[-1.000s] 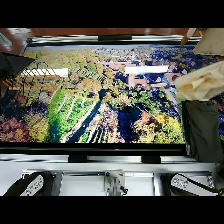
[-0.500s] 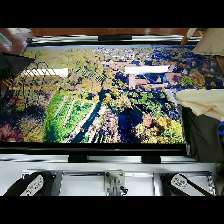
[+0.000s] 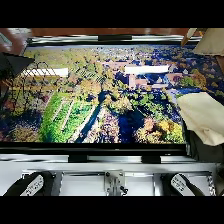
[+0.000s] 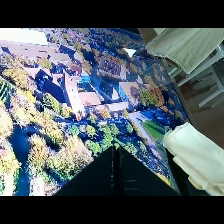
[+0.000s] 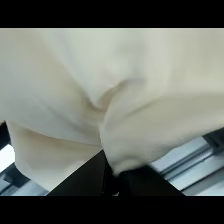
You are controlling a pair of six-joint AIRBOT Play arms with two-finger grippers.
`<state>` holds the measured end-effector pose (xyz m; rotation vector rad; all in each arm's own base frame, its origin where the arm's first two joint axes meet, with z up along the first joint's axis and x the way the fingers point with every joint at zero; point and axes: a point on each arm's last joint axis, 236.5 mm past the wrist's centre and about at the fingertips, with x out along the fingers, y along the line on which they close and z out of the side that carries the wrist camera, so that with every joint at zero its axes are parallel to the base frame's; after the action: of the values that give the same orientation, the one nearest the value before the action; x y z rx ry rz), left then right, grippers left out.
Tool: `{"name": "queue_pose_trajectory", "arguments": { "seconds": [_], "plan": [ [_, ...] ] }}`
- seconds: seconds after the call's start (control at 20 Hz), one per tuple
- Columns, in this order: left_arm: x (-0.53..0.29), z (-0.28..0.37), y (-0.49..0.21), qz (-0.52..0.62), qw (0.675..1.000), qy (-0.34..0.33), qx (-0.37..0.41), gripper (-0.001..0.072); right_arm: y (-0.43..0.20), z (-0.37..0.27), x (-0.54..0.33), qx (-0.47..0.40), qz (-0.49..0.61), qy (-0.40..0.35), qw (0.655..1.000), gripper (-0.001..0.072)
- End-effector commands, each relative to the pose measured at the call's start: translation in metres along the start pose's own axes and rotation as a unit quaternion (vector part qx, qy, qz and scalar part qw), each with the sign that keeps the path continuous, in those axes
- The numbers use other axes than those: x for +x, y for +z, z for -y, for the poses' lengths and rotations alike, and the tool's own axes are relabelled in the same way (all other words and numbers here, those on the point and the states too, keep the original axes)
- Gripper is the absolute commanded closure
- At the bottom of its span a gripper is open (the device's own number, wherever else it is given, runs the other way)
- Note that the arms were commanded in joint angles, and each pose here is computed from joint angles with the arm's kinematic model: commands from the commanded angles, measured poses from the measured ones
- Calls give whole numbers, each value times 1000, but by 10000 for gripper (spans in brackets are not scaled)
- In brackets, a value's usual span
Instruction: Fold the shirts.
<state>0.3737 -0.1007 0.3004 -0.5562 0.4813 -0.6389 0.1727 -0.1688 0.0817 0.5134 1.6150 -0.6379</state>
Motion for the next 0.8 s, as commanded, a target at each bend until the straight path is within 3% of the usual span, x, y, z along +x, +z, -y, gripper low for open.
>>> {"name": "queue_pose_trajectory", "arguments": {
  "seconds": [0.0, 0.25, 0.3, 0.35, 0.4, 0.6, 0.75],
  "plan": [
    [0, 1, 0, 0, 1000, 0, 0, 677, -39, 23, 36, 5, -65, -58, 996, 649],
    [0, 7, 3, 6, 1000, -15, -7, 677, -26, 19, 62, 59, -38, -57, 996, 622],
    [0, 8, 3, 6, 1000, -15, -7, 677, -17, 19, 63, 72, -20, -56, 996, 460],
    [0, 7, 3, 6, 1000, -15, -7, 677, -13, 19, 63, 74, -10, -55, 996, 241],
    [0, 7, 3, 6, 1000, -15, -7, 677, -12, 20, 63, 74, -9, -58, 996, 208],
    [0, 6, 3, 5, 1000, -14, -8, 677, -17, 35, 47, 49, -17, -87, 995, 208],
    [1, -2, 1, 1, 1000, 4, 13, 679, 56, 18, -22, 46, 159, -28, 986, 209]
  ]
}}
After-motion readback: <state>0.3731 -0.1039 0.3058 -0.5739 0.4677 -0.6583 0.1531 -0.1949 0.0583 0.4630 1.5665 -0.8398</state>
